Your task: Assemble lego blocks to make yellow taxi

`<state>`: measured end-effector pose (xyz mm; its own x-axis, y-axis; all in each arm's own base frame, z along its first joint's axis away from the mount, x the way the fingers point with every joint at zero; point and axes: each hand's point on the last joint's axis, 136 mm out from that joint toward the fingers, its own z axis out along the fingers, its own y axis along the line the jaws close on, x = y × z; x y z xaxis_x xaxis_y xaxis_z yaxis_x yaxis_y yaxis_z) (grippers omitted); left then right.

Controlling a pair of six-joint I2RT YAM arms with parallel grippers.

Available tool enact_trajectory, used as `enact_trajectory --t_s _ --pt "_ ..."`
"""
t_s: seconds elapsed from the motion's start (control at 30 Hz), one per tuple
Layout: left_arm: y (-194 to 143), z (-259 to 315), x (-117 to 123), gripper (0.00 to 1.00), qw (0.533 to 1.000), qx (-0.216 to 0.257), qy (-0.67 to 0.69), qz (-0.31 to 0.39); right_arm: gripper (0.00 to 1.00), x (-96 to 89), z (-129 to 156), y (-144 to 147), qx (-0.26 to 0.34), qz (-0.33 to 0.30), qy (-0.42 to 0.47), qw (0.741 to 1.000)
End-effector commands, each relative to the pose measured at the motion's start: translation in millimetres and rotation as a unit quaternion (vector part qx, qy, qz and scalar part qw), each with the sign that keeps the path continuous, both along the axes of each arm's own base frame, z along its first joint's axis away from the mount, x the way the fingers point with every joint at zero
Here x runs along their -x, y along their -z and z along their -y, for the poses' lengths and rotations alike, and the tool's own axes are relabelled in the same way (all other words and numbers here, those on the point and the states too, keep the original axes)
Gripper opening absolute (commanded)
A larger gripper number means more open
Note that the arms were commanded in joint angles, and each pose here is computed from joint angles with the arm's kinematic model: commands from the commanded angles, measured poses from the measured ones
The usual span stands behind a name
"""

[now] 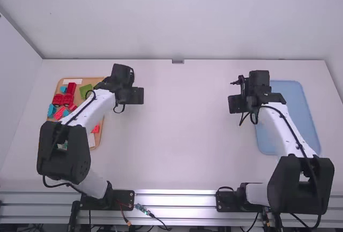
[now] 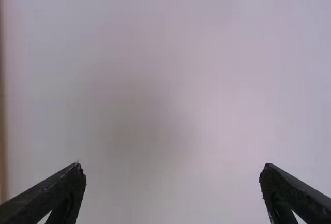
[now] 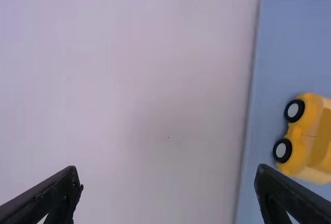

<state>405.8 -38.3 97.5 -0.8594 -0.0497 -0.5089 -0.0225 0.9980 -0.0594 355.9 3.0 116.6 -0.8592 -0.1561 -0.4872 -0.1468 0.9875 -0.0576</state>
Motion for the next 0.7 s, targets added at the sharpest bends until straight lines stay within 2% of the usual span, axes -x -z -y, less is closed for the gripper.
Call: enact_trajectory --t_s 0.0,0.13,0.67 --pt "-11.9 -14.7 5.1 0.84 1.0 -0.01 0.009 0.023 0.84 6.3 0.3 -5.1 -0.013 0.017 0.028 0.999" --pt "-19.8 -38.0 8.0 0.79 0.998 -0.026 0.004 0.052 0.78 9.5 0.3 -9.9 -0.03 0.047 0.053 0.997" --pt "-55.5 -38.3 32.9 0.49 0.98 -0.031 0.005 0.197 0.48 29.6 0.3 -30.8 -0.049 0.198 0.061 0.977"
